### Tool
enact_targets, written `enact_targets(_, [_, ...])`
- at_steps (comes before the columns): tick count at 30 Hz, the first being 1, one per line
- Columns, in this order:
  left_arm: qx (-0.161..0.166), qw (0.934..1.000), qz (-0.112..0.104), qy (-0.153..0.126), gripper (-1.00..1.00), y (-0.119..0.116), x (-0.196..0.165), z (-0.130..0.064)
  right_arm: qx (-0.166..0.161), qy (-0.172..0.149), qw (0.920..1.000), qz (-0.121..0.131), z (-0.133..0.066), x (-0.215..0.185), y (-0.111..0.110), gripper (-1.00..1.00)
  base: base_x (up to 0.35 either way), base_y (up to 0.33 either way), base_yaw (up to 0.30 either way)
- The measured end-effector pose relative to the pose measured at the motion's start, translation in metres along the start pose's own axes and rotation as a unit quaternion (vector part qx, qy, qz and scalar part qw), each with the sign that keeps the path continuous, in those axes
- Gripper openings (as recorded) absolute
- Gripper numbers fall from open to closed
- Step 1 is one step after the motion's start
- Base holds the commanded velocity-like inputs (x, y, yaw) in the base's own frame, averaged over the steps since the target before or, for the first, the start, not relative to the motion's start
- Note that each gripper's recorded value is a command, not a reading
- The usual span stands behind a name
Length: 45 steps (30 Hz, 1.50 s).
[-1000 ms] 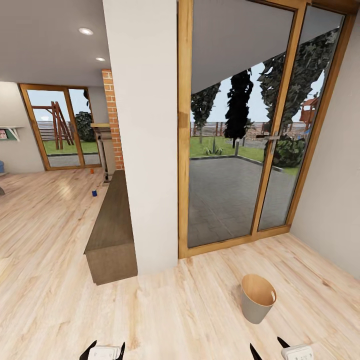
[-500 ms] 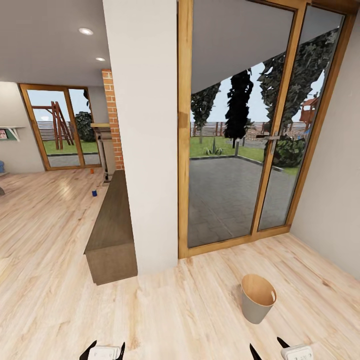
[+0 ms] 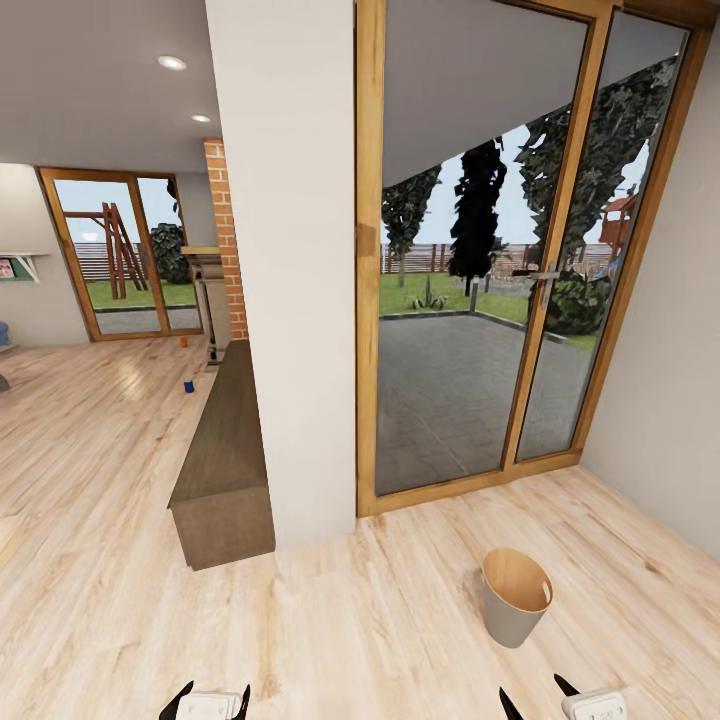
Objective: Put the three can of soda from the living room inside the tash can in the kitchen.
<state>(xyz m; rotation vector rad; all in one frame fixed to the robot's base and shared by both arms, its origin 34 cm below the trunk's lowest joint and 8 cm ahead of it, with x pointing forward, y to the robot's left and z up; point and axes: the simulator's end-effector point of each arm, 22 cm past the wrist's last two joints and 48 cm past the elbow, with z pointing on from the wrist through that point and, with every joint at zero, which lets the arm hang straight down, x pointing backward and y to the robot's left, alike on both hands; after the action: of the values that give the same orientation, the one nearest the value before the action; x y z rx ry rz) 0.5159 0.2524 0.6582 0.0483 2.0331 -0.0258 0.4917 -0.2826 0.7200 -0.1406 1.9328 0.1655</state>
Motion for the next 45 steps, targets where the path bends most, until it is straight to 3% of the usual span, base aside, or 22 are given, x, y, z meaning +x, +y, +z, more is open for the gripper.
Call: enact_targets(45, [0.001,1.0,-0.002,0.005,1.0,-0.0012,0.0043,-0.0005,-0.001,0.001,1.0,0.0,0.0001,0.0007,0.001,1.0,0.0,0.0,0.0])
